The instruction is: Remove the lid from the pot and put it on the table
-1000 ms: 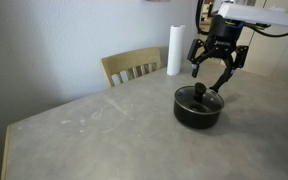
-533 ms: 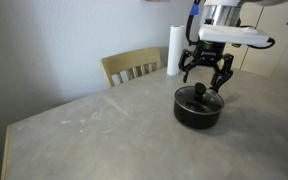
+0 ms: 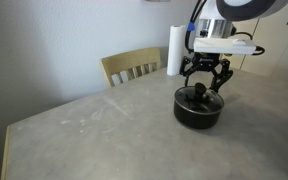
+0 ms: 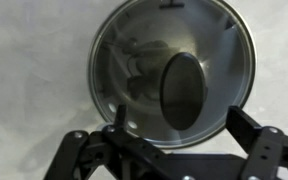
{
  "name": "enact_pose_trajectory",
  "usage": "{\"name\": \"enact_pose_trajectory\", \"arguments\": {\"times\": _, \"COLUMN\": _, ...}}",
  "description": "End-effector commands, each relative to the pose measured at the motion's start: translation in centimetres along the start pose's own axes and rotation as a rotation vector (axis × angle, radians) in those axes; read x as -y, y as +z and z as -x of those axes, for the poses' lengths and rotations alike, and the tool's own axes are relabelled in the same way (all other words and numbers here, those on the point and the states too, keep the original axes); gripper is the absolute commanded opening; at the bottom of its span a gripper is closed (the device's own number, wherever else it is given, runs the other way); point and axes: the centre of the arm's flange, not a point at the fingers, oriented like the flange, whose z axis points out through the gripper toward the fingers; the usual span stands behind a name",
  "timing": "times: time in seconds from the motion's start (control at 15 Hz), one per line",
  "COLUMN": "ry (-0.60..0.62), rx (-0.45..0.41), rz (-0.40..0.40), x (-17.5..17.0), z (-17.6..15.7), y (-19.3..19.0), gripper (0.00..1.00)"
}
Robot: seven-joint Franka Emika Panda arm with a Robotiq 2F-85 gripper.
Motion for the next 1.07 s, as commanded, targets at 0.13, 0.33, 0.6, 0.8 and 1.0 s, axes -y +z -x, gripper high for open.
{"name": "enact_pose_trajectory", "arguments": {"times": 0.13, "ry": 0.019, "rx": 0.059, "rz": 0.032, "x": 0.2, "z": 1.5, "y": -0.5, "gripper": 1.00}}
{"name": "enact_pose_trajectory", "arguments": {"times": 0.33, "ry": 0.009, "rx": 0.057, "rz": 0.039, "x": 0.3, "z": 1.6, "y": -0.3, "gripper": 1.00}}
{"name": "enact_pose_trajectory", "arguments": {"times": 0.6, "ry": 0.010, "rx": 0.050, "rz": 0.034, "x": 0.3, "z": 1.4, "y": 0.1, "gripper": 0.75}}
{"name": "enact_pose_trajectory", "arguments": {"times": 0.8, "ry": 0.011, "rx": 0.057, "rz": 0.032, "x": 0.4, "z": 1.3, "y": -0.1, "gripper": 0.60}}
{"name": "enact_pose_trajectory", "arguments": {"times": 1.0, "ry": 0.011, "rx": 0.066, "rz": 0.032, "x": 0.7, "z": 1.7, "y": -0.4, "gripper": 0.37}}
